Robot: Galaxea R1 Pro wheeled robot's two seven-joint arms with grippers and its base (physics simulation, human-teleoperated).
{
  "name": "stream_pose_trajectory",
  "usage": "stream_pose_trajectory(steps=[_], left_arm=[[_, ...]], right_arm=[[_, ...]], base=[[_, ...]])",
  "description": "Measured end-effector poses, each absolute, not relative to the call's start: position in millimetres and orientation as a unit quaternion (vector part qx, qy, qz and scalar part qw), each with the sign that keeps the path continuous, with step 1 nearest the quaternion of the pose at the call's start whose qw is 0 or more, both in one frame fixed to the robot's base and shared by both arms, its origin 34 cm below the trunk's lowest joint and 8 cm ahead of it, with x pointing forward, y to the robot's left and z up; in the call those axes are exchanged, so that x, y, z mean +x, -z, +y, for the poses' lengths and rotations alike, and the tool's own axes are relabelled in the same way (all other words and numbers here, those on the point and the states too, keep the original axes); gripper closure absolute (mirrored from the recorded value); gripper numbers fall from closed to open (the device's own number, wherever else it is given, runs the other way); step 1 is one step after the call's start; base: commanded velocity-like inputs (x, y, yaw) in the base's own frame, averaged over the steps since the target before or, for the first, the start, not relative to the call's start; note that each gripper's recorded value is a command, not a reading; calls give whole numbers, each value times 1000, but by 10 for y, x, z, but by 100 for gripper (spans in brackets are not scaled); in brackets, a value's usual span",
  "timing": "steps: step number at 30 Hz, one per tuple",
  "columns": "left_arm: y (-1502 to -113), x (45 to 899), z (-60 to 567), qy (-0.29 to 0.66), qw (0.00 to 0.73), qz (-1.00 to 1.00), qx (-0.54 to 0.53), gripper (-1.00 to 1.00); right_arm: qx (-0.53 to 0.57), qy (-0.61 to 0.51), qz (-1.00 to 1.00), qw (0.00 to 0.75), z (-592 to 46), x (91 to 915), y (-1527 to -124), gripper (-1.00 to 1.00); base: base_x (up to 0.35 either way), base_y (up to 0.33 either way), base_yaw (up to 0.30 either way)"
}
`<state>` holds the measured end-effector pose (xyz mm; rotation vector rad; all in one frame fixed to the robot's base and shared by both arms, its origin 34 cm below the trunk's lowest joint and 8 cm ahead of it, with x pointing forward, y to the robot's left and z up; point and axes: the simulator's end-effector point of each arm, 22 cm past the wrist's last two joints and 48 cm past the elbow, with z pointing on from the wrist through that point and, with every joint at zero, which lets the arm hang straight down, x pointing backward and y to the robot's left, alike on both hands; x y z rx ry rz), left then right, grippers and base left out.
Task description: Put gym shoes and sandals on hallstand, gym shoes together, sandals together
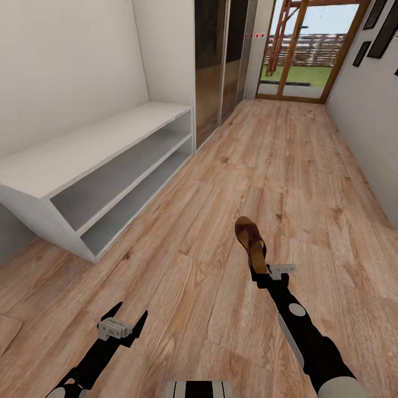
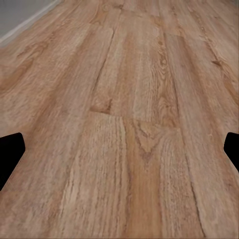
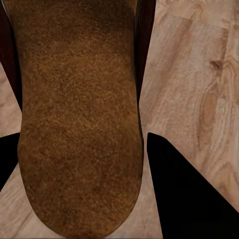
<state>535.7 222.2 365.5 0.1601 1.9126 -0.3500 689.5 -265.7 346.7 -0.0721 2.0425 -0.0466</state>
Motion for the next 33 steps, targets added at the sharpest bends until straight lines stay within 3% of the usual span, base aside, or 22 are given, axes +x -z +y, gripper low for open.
stream_pose_trajectory(steps=[33], left_arm=[[-3799,5403,2245,143,574,803,70,-100]], right_arm=[[-28,21,843,536,-2673,6948,-3677,100]], base=[[0,12,-173]])
